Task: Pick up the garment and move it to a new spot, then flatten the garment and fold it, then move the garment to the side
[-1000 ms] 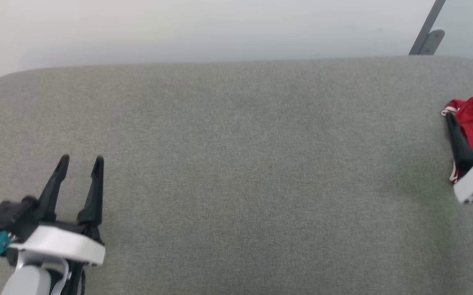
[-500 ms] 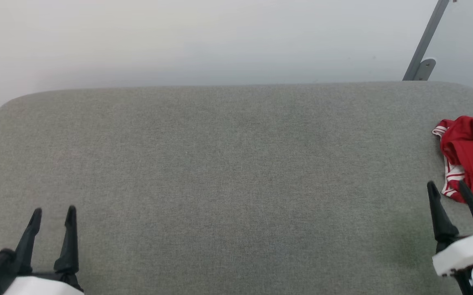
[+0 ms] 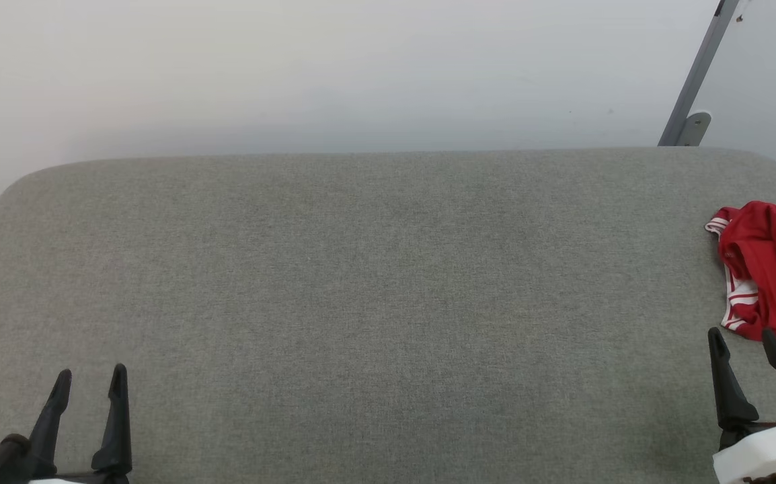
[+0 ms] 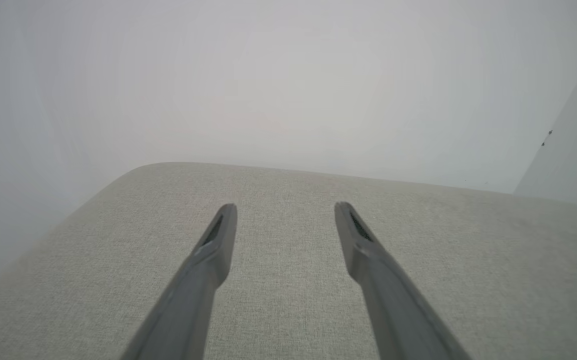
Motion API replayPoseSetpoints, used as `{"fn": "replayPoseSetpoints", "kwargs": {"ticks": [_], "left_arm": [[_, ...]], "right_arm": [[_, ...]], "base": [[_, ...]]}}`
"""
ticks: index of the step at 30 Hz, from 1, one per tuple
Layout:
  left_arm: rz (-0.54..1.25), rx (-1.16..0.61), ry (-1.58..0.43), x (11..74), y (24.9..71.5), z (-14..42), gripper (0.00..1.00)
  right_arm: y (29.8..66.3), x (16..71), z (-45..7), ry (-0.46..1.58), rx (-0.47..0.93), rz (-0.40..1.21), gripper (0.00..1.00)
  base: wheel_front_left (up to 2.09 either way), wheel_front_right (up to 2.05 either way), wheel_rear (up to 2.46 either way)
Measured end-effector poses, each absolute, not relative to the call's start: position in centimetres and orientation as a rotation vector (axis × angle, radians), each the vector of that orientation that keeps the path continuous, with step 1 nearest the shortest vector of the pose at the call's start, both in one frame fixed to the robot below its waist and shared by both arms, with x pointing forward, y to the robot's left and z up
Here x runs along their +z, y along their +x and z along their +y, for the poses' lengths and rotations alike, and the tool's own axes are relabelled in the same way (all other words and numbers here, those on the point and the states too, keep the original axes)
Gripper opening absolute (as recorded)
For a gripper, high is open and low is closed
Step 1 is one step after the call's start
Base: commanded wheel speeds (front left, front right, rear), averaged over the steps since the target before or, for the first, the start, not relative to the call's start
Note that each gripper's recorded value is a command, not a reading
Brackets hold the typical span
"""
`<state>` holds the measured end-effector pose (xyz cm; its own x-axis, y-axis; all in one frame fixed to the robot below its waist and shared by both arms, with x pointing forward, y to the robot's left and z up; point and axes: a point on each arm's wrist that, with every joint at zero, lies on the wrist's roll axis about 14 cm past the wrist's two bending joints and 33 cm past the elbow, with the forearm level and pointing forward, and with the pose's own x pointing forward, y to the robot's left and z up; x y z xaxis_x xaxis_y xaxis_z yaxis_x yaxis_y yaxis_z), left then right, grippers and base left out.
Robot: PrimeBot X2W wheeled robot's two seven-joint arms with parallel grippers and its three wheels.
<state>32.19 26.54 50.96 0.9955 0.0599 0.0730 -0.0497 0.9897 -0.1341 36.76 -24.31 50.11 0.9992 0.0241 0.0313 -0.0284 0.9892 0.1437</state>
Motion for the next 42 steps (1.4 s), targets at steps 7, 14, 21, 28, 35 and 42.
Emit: {"fn": "replayPoseSetpoints", "kwargs": {"ticks": [7, 14, 21, 28, 35, 42], "left_arm": [[-0.071, 0.047, -0.142, 50.8, 31.9, 26.2, 1.00], [-0.075, 0.040, -0.144, 50.9, 31.8, 26.0, 1.00], [-0.082, 0.034, -0.149, 51.1, 31.8, 25.8, 1.00], [-0.068, 0.061, -0.191, 50.4, 31.7, 25.6, 0.00], [-0.040, 0.087, -0.317, 49.6, 31.8, 25.6, 0.00], [-0.033, 0.104, -0.432, 49.4, 32.4, 25.5, 0.00]], "right_arm": [[36.4, 50.3, -24.0, 0.149, 0.028, -0.038, 1.00], [36.4, 50.8, -23.7, 0.149, 0.034, -0.050, 1.00], [36.5, 50.9, -23.5, 0.151, 0.040, -0.045, 1.00], [35.9, 49.0, -22.5, 0.189, 0.042, 0.010, 0.00], [35.9, 48.5, -22.6, 0.312, 0.012, 0.032, 0.00], [36.1, 48.5, -22.6, 0.434, -0.011, 0.038, 0.00]], "base": [[0.00, 0.00, 0.00], [0.00, 0.00, 0.00], [0.00, 0.00, 0.00], [0.00, 0.00, 0.00], [0.00, 0.00, 0.00], [0.00, 0.00, 0.00]]}}
